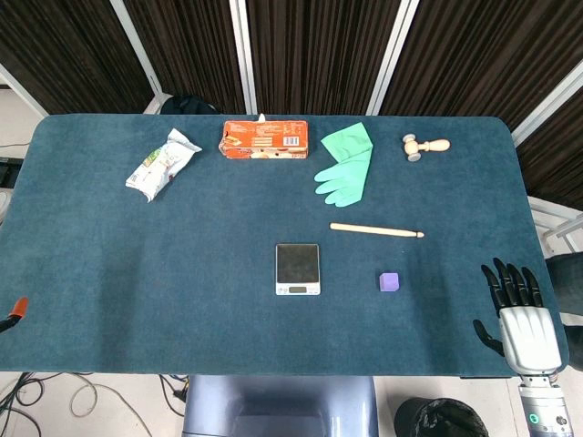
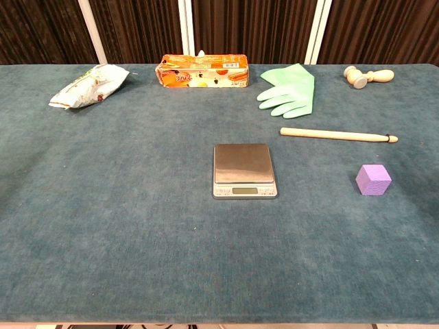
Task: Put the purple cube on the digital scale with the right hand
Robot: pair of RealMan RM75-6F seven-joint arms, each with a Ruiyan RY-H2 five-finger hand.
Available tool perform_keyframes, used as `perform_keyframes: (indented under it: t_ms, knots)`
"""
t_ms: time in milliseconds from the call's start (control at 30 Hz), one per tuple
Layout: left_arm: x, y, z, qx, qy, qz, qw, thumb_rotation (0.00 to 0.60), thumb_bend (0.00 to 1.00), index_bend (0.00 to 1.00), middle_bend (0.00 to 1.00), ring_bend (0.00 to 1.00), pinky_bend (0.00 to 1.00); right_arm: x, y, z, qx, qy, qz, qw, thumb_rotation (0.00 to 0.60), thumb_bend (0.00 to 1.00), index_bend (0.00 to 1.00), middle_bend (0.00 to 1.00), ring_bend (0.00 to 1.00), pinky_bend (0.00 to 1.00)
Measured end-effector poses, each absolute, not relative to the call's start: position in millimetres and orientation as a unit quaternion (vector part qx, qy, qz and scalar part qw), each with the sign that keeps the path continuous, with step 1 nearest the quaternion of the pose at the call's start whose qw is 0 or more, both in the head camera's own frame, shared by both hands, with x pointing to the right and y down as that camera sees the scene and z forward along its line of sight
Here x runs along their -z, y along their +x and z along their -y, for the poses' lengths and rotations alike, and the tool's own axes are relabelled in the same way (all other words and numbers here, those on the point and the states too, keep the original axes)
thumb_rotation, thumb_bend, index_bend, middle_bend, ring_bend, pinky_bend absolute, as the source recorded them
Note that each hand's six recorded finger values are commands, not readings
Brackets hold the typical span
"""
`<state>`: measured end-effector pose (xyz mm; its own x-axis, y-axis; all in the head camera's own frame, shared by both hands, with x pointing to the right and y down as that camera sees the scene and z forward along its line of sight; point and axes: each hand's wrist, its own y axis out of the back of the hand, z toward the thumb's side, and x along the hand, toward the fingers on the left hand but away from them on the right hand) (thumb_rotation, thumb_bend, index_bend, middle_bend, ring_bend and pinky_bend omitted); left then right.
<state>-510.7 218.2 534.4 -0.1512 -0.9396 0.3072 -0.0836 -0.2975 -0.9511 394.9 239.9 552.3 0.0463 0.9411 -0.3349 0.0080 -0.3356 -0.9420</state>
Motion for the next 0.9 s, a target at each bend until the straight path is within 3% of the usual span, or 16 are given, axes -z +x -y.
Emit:
perform_keyframes:
  t_ms: [533, 900]
  knots:
    - [-531.1, -511.1, -219.1, 0.591, -0.543, -0.475, 0.36, 0.6, 0.25, 0.09, 0.0, 0.0, 0.0, -554.0, 393.6, -243.8, -0.566, -0.597, 0.394, 0.411, 0.6, 0.34, 0.0, 0.0, 0.0, 0.0]
    - [-526.4, -513.6, -220.8, 0.587, -0.543, -0.485, 0.355, 0.6, 0.25, 0.09, 0.0, 0.0, 0.0, -560.5, 385.5, -247.4, -0.558, -0.645, 0.39, 0.347, 0.6, 0.34, 0.0, 0.0, 0.0, 0.0]
